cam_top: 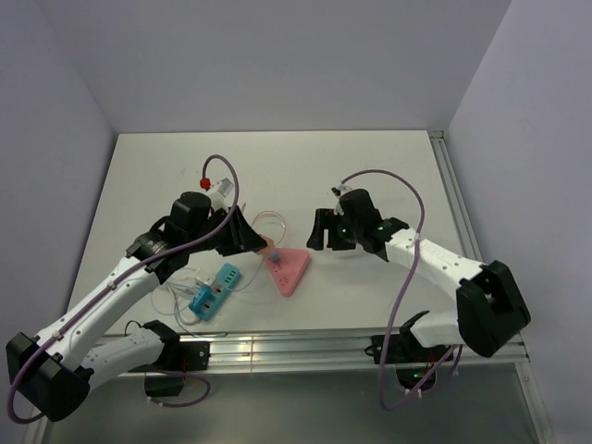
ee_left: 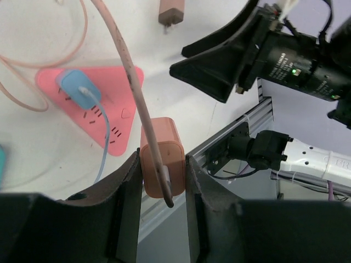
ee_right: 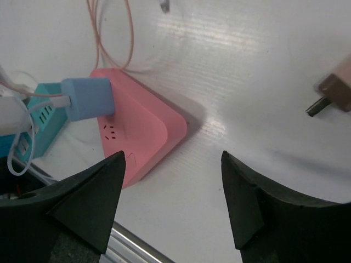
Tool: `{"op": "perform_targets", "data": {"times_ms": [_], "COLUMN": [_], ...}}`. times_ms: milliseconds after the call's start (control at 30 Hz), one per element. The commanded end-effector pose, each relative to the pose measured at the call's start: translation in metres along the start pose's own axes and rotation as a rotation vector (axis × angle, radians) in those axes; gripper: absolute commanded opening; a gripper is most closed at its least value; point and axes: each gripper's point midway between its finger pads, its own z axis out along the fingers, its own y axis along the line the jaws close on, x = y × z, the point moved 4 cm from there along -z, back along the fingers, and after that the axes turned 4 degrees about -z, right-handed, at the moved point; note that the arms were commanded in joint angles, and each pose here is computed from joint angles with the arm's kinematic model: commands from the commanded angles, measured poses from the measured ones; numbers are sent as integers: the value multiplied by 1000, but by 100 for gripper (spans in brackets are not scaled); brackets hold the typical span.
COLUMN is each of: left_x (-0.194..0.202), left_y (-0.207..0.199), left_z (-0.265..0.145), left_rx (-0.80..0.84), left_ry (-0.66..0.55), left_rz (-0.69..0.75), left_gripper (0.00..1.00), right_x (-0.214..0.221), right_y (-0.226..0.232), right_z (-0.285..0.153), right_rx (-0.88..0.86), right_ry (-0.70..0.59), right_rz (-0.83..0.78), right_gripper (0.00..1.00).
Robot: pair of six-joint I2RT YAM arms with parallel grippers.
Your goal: Insert the plug
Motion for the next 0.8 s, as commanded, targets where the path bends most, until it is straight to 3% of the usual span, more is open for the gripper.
{"op": "perform_targets", "data": {"times_ms": [0,367,633,767], "left_x": [-1,19,18,22], "left_y": [-7,-26,-24,-21], "left_z": [3,22,24,29], "left_rx": [38,12,-28,-48], "left_ry": [-41,14,4,23], "left_rz": [-62,-83,-83,-98], "left_gripper": [0,0,0,0], "right_x": [1,14,27,30], "right_y": [19,17,12,13], "right_z": [15,46,63,69], "right_rx": [-147,-199,-205,-230], "right_ry": [45,132,197,210], "right_rz": [95,203,243,256], "right_gripper": [76,85,80,70]}}
